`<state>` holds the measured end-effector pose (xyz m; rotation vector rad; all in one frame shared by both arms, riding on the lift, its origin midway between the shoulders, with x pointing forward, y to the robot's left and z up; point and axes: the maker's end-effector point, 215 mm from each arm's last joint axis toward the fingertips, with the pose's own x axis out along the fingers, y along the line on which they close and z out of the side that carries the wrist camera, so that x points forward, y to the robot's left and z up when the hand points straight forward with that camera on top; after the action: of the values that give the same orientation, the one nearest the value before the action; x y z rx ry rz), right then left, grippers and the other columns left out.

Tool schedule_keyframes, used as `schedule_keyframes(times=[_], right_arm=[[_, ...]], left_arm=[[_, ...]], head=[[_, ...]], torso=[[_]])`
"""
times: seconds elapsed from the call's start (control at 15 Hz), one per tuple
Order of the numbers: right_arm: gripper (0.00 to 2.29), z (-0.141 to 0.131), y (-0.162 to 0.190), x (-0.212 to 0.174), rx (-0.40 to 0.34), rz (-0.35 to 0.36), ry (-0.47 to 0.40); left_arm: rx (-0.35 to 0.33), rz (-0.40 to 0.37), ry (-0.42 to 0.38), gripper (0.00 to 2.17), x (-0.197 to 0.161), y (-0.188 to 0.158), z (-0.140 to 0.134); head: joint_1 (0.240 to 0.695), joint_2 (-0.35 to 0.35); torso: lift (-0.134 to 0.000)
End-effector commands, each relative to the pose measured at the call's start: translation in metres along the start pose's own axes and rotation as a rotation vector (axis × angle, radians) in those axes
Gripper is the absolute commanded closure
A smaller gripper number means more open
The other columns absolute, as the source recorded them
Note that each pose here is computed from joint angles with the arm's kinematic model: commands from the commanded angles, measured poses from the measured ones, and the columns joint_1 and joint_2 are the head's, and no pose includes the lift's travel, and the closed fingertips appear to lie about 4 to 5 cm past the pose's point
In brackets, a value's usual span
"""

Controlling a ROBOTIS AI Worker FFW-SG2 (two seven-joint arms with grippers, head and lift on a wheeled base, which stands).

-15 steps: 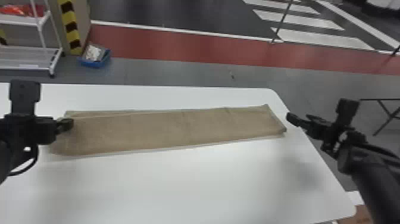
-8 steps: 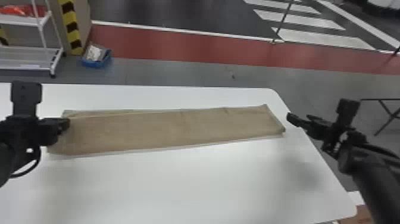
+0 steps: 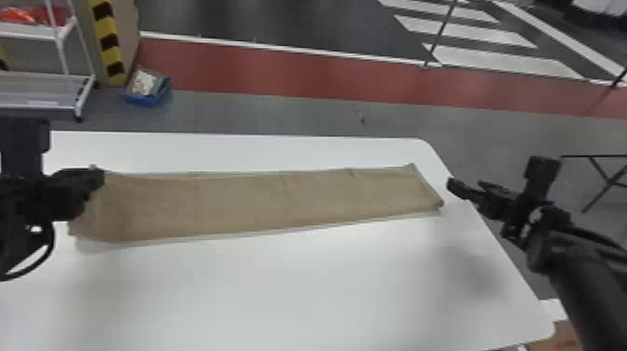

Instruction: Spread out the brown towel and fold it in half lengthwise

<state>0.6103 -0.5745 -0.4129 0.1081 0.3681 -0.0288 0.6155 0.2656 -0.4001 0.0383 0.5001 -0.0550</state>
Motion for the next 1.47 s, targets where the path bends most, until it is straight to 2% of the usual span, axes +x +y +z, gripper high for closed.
schedule_keyframes(times=[0.0,0.07,0.2,0.27,0.53,0.67,0.8,1.0,1.07,1.2,1.4], right_arm=[[0.11,-0.002,0.001,0.000,0.008,0.002,0.006],[0.11,-0.004,0.001,0.000,0.009,0.001,0.015],[0.11,-0.012,0.002,0.000,0.022,0.003,0.043],[0.11,-0.014,0.002,0.000,0.028,0.005,0.053],[0.11,-0.018,0.007,-0.004,0.040,0.023,0.073],[0.12,-0.010,0.006,-0.005,0.044,0.029,0.056],[0.17,0.011,0.012,-0.002,0.057,0.056,0.018],[0.41,0.030,0.041,0.015,0.024,0.097,-0.004],[0.49,0.031,0.056,0.022,0.017,0.115,-0.009],[0.50,0.021,0.071,0.032,-0.017,0.118,0.011],[0.50,0.006,0.072,0.034,-0.050,0.107,0.031]], left_arm=[[-0.085,-0.054,-0.044,0.97,-0.010,0.002,0.019],[-0.156,-0.107,-0.082,0.97,-0.010,-0.002,0.033],[-0.175,-0.148,-0.117,0.97,0.000,-0.012,0.045],[-0.175,-0.156,-0.129,0.97,0.014,-0.019,0.049],[-0.108,-0.126,-0.099,0.97,0.040,-0.034,0.029],[-0.100,-0.119,-0.094,0.97,0.041,-0.033,0.026],[-0.095,-0.112,-0.099,0.97,0.040,-0.028,0.028],[-0.096,-0.112,-0.093,0.97,0.040,-0.028,0.024],[-0.096,-0.115,-0.088,0.97,0.040,-0.029,0.021],[-0.093,-0.116,-0.082,0.97,0.040,-0.028,0.016],[-0.094,-0.117,-0.085,0.97,0.038,-0.026,0.016]], head=[[0.695,-0.267],[0.695,-0.268],[0.695,-0.271],[0.695,-0.271],[0.695,-0.274],[0.695,-0.276],[0.695,-0.281],[0.687,-0.273],[0.682,-0.268],[0.676,-0.243],[0.682,-0.226]], torso=[[-0.128],[-0.128],[-0.128],[-0.128],[-0.128],[-0.128],[-0.128],[-0.128],[-0.128],[-0.128],[-0.128]])
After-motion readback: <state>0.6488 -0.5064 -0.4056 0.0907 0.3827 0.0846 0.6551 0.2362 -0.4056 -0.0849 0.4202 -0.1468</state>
